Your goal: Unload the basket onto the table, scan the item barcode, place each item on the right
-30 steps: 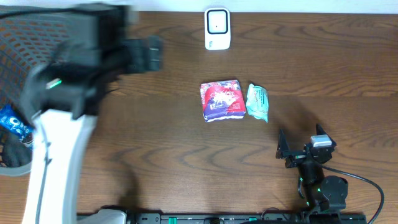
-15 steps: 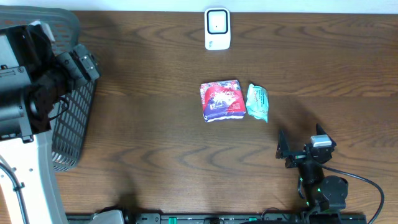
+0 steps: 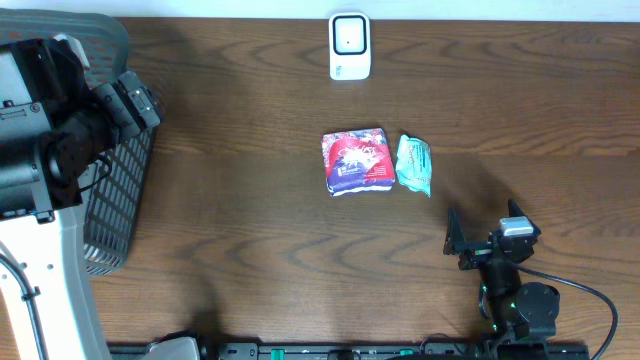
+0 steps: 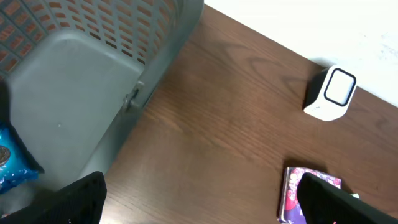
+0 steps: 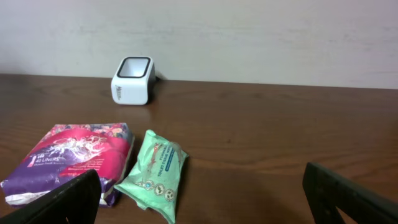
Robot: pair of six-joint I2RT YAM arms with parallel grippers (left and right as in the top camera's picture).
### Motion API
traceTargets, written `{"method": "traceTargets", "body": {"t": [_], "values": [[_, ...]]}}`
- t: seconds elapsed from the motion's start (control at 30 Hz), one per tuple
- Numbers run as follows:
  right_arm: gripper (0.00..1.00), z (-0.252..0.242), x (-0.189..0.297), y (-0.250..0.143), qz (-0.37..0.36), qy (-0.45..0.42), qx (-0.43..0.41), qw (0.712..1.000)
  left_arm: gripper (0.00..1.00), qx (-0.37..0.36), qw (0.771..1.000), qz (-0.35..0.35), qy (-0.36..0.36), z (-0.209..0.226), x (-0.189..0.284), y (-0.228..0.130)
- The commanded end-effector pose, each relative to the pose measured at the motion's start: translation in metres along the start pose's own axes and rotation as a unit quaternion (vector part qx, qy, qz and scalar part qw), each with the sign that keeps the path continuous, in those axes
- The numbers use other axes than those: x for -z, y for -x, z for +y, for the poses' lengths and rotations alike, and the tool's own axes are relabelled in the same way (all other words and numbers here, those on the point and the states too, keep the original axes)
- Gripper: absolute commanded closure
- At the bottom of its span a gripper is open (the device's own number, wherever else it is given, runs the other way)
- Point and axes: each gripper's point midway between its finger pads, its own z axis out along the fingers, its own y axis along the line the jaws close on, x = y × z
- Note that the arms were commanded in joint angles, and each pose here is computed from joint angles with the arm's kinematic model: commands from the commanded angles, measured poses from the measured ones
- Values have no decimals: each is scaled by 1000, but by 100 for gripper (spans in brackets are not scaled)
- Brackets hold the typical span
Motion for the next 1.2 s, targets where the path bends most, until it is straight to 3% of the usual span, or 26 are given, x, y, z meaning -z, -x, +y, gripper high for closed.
{"method": "traceTargets", "body": {"t": [0.0,0.67,0.87,1.0,1.17], "values": [[1,1,0,-1,2,2,5,1000,2,8,1000,4,4,3,-2,-1],[1,1,0,-1,2,2,5,1000,2,7,1000,-4,13,6,-2,2],[1,1,0,-1,2,2,5,1000,2,38,991,-59,114,40,3,22],[1,1,0,-1,2,2,5,1000,2,65,975,-111,184,68,13,42],[1,1,0,-1,2,2,5,1000,2,90,954,-127,257,107,17,52]]}}
